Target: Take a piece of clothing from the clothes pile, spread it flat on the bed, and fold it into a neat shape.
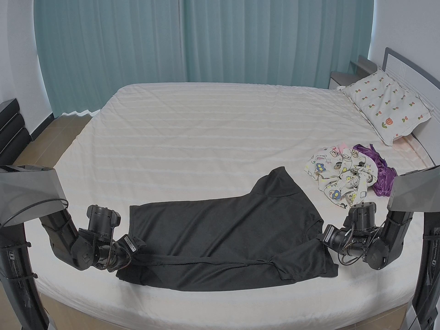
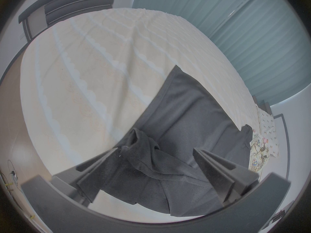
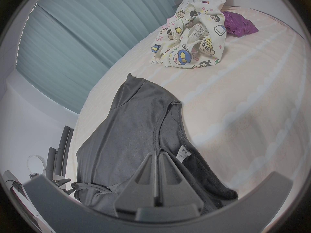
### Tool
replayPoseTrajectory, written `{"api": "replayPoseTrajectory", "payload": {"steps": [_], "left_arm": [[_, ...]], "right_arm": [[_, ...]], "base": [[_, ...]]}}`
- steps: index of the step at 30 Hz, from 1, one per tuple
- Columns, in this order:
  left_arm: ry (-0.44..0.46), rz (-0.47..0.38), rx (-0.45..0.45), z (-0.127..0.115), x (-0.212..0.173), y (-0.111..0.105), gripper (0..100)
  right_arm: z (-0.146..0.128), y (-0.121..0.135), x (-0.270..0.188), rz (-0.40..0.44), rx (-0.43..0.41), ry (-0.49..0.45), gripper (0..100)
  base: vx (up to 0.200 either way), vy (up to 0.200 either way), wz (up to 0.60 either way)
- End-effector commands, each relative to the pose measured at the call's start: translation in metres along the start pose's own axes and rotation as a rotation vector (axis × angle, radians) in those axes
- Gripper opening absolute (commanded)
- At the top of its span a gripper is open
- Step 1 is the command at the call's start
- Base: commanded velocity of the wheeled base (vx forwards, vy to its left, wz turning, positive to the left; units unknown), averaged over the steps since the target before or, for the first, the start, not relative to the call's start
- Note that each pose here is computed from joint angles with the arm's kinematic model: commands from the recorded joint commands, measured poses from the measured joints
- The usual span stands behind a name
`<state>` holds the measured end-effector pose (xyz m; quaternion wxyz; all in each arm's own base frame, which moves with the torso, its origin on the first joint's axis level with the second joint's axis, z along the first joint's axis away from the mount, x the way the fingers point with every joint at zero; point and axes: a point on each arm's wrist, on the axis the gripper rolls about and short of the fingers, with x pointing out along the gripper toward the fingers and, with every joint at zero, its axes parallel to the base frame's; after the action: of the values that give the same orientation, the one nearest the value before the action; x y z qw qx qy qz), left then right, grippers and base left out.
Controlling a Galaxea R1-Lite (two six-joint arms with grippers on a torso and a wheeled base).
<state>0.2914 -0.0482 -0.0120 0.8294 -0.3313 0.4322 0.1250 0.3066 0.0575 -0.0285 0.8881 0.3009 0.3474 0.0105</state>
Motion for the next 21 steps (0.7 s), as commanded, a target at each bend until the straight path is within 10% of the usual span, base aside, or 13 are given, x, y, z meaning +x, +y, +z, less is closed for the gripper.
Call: {"api": "replayPoseTrajectory", "payload": {"steps": [1, 21], "left_arm": [[0.009, 0.014, 0.008, -0.003, 0.012, -0.002, 0], [-0.105, 0.080, -0.062, 0.019, 0.009, 0.009, 0]], "right_arm": [[-0.001, -0.001, 0.001, -0.003, 0.000, 0.005, 0], [0.015, 0.009, 0.007, 0.085, -0.017, -0.117, 0]], "base": [[0.000, 0.000, 0.00], [0.000, 0.000, 0.00]]}}
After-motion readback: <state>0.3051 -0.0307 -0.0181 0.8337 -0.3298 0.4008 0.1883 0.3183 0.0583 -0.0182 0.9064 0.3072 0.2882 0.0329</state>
